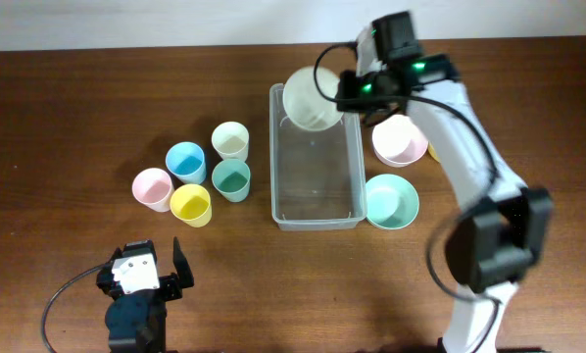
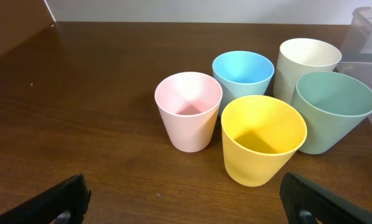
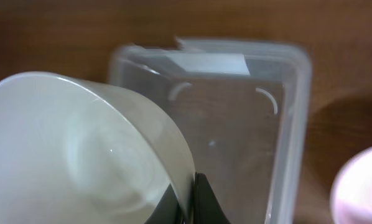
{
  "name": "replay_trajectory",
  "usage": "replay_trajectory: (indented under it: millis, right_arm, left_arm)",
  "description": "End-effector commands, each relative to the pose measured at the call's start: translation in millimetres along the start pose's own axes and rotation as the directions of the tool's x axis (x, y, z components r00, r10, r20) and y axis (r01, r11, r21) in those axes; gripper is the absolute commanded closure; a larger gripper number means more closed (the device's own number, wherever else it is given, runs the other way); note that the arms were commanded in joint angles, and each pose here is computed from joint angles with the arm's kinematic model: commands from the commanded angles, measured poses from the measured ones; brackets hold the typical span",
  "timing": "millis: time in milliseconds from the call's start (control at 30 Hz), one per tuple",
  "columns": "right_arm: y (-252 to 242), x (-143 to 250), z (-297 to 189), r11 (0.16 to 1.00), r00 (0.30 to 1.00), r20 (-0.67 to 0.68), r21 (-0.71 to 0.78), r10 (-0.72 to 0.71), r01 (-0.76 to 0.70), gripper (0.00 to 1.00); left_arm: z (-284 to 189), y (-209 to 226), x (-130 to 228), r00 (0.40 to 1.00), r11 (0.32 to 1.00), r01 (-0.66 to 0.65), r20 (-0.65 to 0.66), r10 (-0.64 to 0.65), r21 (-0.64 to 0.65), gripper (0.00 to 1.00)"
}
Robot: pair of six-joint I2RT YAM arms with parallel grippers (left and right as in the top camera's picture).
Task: Pack container
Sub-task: 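Carry the white bowl into the clear container and release, then grasp the yellow bowl rim with the right gripper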
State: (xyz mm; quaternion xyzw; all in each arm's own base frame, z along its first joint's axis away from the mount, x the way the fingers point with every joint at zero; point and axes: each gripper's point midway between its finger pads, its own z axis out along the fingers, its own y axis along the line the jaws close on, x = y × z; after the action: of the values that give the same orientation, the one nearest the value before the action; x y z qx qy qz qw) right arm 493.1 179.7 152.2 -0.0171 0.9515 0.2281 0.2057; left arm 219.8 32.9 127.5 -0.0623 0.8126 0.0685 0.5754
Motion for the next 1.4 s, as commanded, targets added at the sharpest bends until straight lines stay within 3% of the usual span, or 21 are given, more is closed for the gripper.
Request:
replay_trajectory:
  millis: [0,233,300,367,467,700,867,967,1167,1367]
  right_arm:
    - [-7,5,37,0.999,0.998,-0.045,-0.020,0.045,-0.046,0.96]
    - [-13,6,72,0.997,0.998,-0.055,-0.057,0.041,-0.045,0.96]
    - [-12,2,72,0.998,0.999,-0.038,-0.064,0.021,-0.024,0.78]
    - [-7,-6,61,0.997,1.000,-0.009,-0.074,-0.018,0.017,0.51]
    - [-1,-16,32,0.995,0.998,0.016,-0.073,-0.063,0.064,0.42]
    - [-23,-22,-76,1.000,0.999,0.033,-0.007,-0.008,0.008,0.37]
    - [-90,-6,-136,0.985,0.988,0.019,0.077,0.153,-0.154,0.31]
    - [-155,-2,-155,0.943,0.965,0.059,0.207,0.254,-0.261,0.27]
    - [-247,12,-151,0.866,0.910,0.085,0.283,0.407,-0.413,0.27]
    - [-292,40,-104,0.822,0.861,-0.015,0.309,0.508,-0.479,0.28]
  left_arm:
    - [1,-2,3,1.000,1.000,-0.021,-0.002,0.021,0.012,0.00]
    - [1,-2,3,1.000,1.000,-0.021,-0.002,0.021,0.012,0.00]
    - [1,-2,3,1.000,1.000,-0.021,-0.002,0.021,0.012,0.00]
    - [1,-2,3,1.000,1.000,-0.021,-0.002,0.021,0.012,0.00]
    - [1,-2,3,1.000,1.000,-0.021,-0.002,0.021,0.012,0.00]
    - [1,-2,3,1.000,1.000,-0.021,-0.002,0.021,0.012,0.00]
    - [1,-2,3,1.000,1.000,-0.021,-0.002,0.021,0.012,0.00]
    - [1,-2,3,1.000,1.000,-0.021,-0.002,0.021,0.012,0.00]
    - [1,-2,3,1.000,1.000,-0.021,-0.002,0.021,0.012,0.00]
    - [1,-2,3,1.000,1.000,-0.021,-0.002,0.021,0.012,0.00]
